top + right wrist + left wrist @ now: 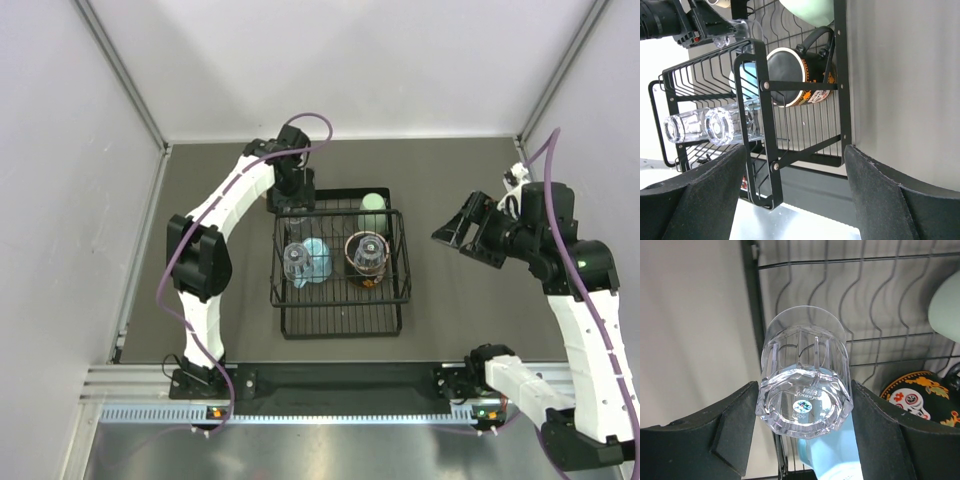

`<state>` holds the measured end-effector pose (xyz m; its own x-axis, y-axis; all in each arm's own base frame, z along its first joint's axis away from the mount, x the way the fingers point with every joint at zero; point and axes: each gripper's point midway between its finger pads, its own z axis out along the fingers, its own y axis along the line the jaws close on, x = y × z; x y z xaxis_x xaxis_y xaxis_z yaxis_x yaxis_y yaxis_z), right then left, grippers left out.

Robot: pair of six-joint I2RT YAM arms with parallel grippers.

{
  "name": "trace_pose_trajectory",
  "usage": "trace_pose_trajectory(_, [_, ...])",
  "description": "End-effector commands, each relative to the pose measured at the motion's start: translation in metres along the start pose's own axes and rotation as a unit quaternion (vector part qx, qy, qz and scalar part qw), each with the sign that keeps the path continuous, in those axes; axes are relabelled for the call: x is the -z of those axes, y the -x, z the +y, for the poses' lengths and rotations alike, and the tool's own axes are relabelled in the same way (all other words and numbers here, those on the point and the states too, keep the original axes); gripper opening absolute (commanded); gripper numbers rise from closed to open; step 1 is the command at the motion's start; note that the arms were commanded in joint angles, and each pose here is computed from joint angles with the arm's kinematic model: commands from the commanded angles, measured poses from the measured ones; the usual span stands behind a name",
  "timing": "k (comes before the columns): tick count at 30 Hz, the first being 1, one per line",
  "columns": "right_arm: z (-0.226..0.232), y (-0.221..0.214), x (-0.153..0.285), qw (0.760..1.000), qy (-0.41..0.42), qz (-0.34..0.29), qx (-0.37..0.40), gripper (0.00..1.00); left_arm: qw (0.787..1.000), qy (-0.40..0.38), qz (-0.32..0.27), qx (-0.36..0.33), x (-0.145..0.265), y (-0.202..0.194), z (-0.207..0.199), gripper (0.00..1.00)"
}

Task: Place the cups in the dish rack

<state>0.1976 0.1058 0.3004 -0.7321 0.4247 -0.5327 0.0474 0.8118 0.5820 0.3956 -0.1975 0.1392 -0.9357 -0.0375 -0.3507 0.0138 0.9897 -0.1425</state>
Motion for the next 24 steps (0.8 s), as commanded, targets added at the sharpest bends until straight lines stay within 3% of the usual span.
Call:
trace_pose_trajectory(1, [0.004, 0.009, 0.001, 1.0, 0.011, -0.021, 0.003, 0.79, 1.0, 0.025, -0.006, 0.014, 0.004, 0.003, 0.01, 0.0])
trace_pose_trajectory(15, [0.001, 0.006, -0.002, 1.0, 0.009, -0.018, -0.003, 0.79, 1.0, -0.005, 0.026, 0.0, -0.017, -0.009, -0.004, 0.0])
trace_pose_trajectory(21, [0.001, 0.007, -0.003, 1.0, 0.007, -0.017, -0.003, 0.78, 0.999, -0.001, 0.035, 0.0, -0.021, -0.012, -0.001, 0.19])
trace_pose_trajectory(22, [0.001, 0.007, -0.003, 1.0, 0.007, -0.017, -0.003, 0.79, 0.999, -0.001, 0.034, 0.0, -0.02, -0.012, -0.002, 0.29])
trace_pose_trajectory(24, [0.002, 0.008, -0.003, 1.0, 0.009, -0.018, -0.002, 0.79, 1.0, -0.002, 0.03, 0.0, -0.017, -0.011, -0.002, 0.37])
